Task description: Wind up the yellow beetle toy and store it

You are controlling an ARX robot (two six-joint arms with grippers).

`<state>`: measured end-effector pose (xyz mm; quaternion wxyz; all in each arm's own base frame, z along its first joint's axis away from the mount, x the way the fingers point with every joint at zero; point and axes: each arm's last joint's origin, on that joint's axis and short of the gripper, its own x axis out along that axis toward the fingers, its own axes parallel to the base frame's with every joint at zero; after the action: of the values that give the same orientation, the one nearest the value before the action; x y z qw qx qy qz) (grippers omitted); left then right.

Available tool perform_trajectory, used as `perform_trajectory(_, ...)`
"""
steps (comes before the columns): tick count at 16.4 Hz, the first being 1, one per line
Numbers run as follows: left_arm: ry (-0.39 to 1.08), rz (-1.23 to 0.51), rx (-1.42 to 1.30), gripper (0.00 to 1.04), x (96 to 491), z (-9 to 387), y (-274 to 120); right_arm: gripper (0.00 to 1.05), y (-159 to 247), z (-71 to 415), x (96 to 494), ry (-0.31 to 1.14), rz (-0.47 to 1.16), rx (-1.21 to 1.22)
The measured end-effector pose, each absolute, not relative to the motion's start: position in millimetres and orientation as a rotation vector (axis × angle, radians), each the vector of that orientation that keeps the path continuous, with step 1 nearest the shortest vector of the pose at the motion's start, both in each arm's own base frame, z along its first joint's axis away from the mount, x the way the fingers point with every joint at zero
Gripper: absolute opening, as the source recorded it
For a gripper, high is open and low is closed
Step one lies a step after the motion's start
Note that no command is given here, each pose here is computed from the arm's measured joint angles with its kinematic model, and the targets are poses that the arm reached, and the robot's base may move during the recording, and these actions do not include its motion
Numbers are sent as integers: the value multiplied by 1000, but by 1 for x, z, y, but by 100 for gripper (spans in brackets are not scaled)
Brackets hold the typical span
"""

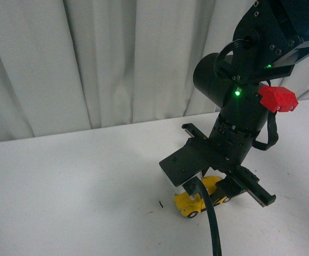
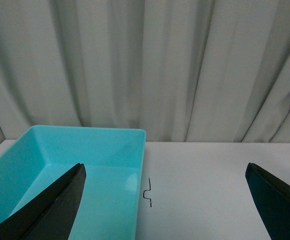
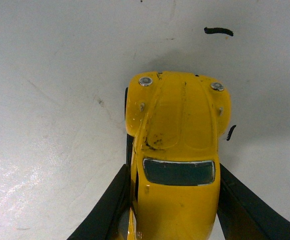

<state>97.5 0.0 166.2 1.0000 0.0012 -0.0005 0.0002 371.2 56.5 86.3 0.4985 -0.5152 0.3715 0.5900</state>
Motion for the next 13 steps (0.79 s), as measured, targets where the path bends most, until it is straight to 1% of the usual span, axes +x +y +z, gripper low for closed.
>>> perform_trajectory(2, -1, 0, 2, 98, 97, 166, 0, 41, 58, 86, 373, 899, 1422, -1237)
perform_trajectory(7, -1, 0, 3, 98, 97, 166, 0, 41, 61, 84, 376, 969, 1309, -1114)
perform_trajectory(13, -1, 0, 2, 98, 97, 166, 0, 41, 61, 82, 374, 958, 1291, -1110)
